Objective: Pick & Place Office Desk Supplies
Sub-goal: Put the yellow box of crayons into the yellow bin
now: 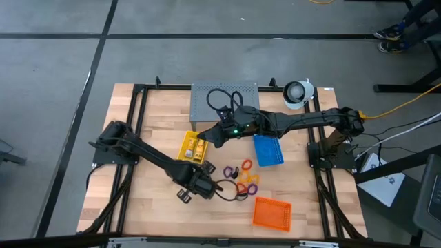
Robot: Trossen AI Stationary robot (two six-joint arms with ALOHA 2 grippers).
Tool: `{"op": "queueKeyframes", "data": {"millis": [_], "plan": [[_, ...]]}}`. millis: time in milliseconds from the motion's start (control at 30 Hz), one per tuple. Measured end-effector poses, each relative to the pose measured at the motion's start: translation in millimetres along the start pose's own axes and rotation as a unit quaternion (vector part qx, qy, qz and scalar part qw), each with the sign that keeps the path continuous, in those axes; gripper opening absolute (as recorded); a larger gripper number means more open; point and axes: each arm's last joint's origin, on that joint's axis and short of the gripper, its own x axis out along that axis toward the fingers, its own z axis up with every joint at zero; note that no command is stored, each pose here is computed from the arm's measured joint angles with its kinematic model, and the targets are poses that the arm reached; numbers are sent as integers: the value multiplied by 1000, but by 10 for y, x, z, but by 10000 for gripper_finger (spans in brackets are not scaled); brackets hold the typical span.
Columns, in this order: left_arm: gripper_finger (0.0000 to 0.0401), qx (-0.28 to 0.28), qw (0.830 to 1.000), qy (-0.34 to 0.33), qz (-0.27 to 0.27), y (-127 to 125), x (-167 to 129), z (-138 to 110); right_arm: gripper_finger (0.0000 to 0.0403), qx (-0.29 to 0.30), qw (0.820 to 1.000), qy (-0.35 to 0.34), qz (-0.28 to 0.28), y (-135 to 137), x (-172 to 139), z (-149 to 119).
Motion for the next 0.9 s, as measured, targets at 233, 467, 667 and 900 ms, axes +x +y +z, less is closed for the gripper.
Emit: {"op": "queueKeyframes", "data": {"millis": [233,467,667,900], "plan": [[86,-40,999,-2,2,10,-151,-46,160,-27,998,-34,36,42,-8,108],[86,-74,997,13,-24,21,-146,-89,160,-106,990,-79,54,224,-263,261],[86,-103,993,9,-52,115,-133,-117,160,-151,979,-126,48,467,-708,394],[86,-135,990,8,-49,315,-139,-189,160,-163,974,-152,25,599,-1123,474]]}}
